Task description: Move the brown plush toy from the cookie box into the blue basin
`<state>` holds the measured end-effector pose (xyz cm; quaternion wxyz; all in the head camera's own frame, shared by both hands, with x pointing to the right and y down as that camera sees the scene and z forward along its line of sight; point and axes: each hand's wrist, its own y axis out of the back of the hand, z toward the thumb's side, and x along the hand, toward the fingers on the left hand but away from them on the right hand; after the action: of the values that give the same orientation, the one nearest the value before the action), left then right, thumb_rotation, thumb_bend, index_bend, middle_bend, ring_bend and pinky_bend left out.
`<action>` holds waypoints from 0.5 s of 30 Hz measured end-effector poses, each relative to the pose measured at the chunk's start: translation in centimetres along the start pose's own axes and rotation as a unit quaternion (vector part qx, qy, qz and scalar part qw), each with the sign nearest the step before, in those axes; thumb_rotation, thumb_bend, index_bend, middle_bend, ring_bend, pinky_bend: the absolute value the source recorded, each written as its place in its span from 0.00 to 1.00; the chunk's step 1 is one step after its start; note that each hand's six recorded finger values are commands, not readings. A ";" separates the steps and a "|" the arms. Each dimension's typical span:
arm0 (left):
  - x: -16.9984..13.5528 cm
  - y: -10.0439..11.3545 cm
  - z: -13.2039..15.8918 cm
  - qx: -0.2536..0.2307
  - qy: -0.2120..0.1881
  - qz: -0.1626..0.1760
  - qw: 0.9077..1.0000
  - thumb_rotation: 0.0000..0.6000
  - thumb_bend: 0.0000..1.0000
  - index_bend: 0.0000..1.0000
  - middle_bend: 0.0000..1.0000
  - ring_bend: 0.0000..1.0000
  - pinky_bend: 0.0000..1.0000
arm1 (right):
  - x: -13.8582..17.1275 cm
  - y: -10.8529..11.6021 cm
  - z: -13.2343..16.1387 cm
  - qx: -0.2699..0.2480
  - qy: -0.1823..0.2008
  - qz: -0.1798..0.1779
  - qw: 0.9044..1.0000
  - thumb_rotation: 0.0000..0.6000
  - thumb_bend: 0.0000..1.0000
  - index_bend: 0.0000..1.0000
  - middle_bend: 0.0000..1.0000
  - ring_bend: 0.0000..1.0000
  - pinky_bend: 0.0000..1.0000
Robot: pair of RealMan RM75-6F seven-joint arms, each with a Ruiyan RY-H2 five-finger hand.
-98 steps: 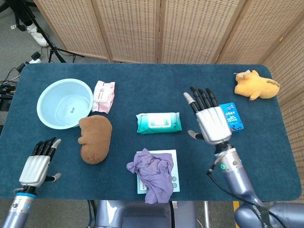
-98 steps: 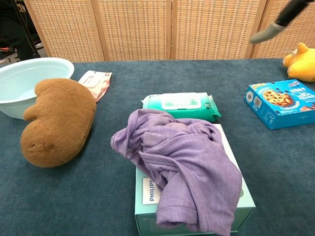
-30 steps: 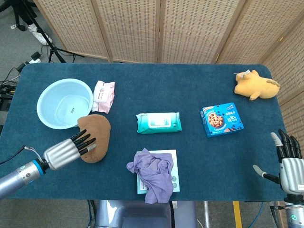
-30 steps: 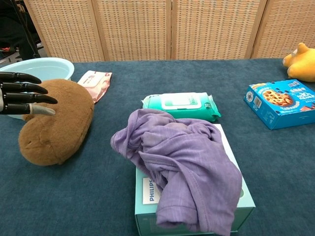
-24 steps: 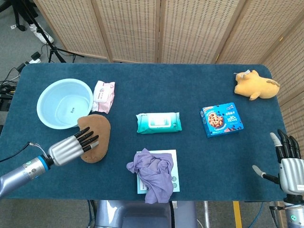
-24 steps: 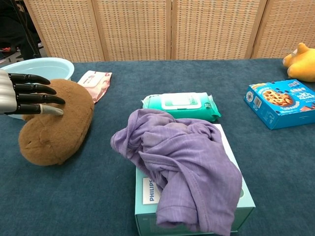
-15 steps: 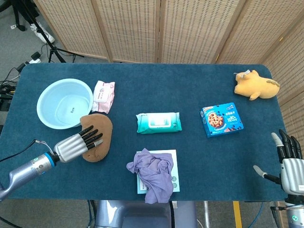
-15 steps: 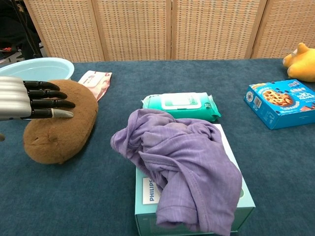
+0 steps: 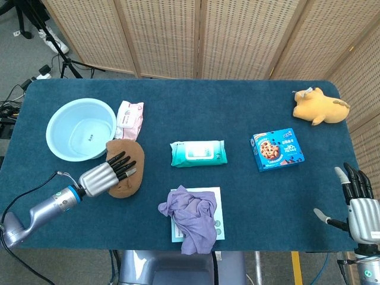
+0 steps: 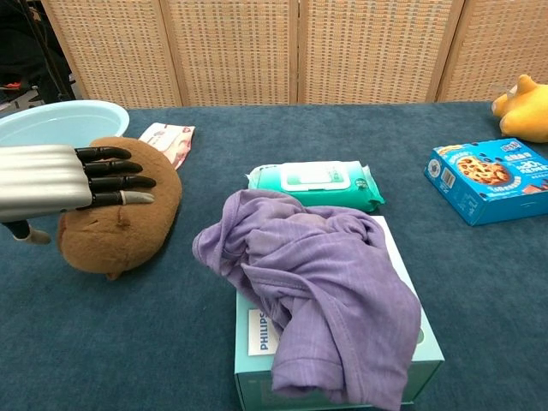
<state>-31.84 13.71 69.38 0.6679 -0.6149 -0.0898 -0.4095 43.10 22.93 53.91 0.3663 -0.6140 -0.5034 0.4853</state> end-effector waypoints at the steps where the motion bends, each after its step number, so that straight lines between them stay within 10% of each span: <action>1: 0.3 0.0 0.0 0.001 0.002 0.005 1.000 1.00 0.15 0.02 0.00 0.00 0.00 | 0.0 0.0 0.1 -0.001 0.001 0.001 1.000 1.00 0.00 0.00 0.00 0.00 0.00; 8: 1.5 1.0 0.2 0.023 0.008 0.062 0.998 1.00 0.35 0.45 0.16 0.23 0.23 | 0.2 0.3 0.1 -0.007 0.004 -0.003 1.000 1.00 0.00 0.00 0.00 0.00 0.00; 15: 2.0 1.4 0.5 0.029 0.014 0.098 0.995 1.00 0.45 0.66 0.31 0.37 0.33 | 0.2 0.5 0.2 -0.011 0.006 -0.003 1.000 1.00 0.00 0.00 0.00 0.00 0.00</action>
<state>-29.45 13.15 69.63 0.7238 -0.5952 -0.0312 -0.3477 43.06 23.04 53.38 0.3638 -0.6192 -0.5081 0.4755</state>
